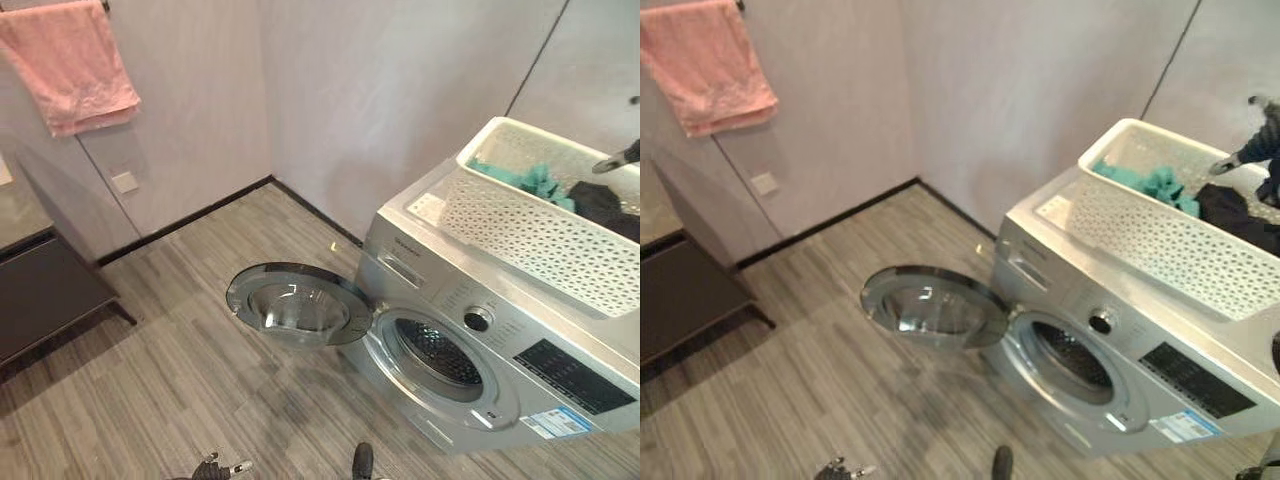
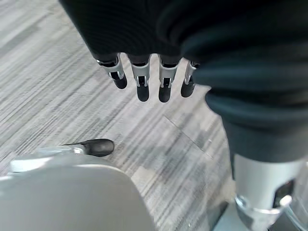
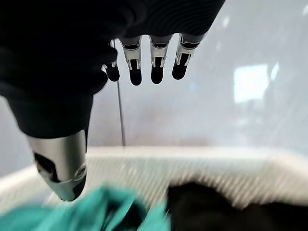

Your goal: Grab the laundry basket,head to the washer,open it,put in the laundry and shut it.

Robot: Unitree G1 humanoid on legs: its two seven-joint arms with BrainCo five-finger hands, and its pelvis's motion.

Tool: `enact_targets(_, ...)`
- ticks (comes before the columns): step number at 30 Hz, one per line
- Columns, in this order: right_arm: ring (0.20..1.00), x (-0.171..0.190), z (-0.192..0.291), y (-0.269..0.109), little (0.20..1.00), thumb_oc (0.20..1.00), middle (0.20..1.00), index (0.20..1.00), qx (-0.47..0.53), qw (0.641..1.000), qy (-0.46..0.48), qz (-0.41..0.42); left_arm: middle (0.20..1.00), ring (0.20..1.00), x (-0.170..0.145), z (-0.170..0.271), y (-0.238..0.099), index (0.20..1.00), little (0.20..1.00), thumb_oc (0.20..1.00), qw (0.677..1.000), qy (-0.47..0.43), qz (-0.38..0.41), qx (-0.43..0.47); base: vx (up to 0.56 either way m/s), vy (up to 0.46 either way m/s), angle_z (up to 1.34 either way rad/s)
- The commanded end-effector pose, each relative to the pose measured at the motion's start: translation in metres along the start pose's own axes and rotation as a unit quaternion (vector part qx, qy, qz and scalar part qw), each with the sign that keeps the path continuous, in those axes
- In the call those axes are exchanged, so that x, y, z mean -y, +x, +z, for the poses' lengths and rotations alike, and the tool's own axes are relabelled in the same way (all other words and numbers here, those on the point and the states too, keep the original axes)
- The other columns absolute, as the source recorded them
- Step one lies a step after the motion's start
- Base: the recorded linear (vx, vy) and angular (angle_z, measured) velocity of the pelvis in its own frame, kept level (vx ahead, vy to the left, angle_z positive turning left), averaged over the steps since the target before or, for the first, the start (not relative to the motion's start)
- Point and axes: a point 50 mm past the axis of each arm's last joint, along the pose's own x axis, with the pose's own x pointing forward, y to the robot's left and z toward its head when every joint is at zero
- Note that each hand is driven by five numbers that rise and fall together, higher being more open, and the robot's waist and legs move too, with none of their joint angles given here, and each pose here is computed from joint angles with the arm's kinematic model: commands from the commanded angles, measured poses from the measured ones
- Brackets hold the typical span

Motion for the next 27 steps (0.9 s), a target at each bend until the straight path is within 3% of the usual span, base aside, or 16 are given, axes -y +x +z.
enact_targets(1, 1.0, 0.049, 0.005, -0.003, 1.0, 1.0, 1.0, 1.0, -0.001, 0.997, 0.037, -0.064, 1.0, 1.0, -0.019, 0.02, 0.004, 1.0, 1.0, 1.0, 0.999, -0.016, 0.024, 0.026, 0.05, -0.036, 0.08)
enact_targets(11, 1.0, 0.038, -0.014, -0.004, 1.0, 1.0, 1.0, 1.0, -0.038, 0.998, 0.021, -0.042, 1.0, 1.0, -0.021, 0.028, 0.005, 1.0, 1.0, 1.0, 0.998, -0.039, 0.028, 0.038, 0.04, -0.028, 0.08)
enact_targets(27, 1.0, -0.009, -0.017, 0.003, 1.0, 1.0, 1.0, 1.0, -0.063, 0.996, 0.062, 0.033, 1.0, 1.0, -0.021, 0.059, 0.004, 1.0, 1.0, 1.0, 0.991, -0.074, 0.024, 0.106, 0.04, -0.021, 0.04)
